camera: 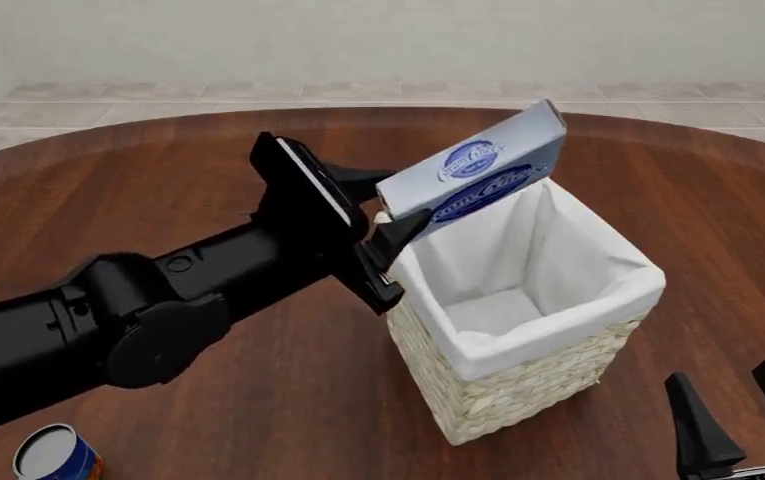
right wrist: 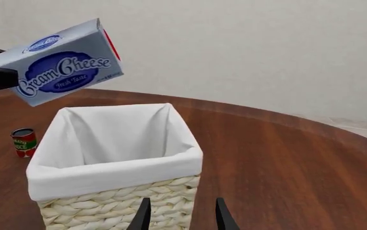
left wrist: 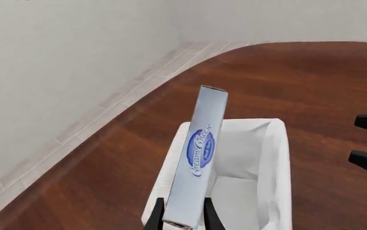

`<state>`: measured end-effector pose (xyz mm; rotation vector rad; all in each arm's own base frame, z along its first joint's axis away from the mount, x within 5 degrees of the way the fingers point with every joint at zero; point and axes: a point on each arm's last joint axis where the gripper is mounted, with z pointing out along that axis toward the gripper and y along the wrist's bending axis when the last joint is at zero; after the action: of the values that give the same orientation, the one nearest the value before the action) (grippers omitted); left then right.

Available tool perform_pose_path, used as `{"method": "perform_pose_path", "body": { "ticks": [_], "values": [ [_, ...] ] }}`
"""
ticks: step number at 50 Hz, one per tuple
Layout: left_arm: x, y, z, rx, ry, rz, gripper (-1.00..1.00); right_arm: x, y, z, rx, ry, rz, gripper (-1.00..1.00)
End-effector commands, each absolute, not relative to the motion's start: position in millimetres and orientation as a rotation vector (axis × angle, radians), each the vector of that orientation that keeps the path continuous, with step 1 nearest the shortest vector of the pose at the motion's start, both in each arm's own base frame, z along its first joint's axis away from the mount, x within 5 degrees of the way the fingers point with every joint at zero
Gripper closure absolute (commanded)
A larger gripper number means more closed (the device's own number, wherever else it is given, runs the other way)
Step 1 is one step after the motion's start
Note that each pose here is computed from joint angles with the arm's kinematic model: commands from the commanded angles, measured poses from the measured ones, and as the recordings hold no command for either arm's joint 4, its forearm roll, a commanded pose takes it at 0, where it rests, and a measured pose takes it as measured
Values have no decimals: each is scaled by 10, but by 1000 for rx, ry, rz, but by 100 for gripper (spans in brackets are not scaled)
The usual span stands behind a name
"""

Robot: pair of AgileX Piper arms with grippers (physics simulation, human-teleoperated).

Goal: Pick up the cream cheese box, and put it in the basket.

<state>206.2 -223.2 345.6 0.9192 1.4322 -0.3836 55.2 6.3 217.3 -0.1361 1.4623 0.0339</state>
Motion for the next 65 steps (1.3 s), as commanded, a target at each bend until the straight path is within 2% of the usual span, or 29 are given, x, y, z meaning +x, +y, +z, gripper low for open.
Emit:
{"method": "perform_pose_path", "body": {
  "ticks": [1,65],
  "values": [
    [2058,-2285,3498,924,1415,-390,100,552,61,2173,-132,1462,33,-100],
    [2030,-2533,3384,974,1412,-434,100,551,63,2178,-133,1461,36,-100]
  ]
}}
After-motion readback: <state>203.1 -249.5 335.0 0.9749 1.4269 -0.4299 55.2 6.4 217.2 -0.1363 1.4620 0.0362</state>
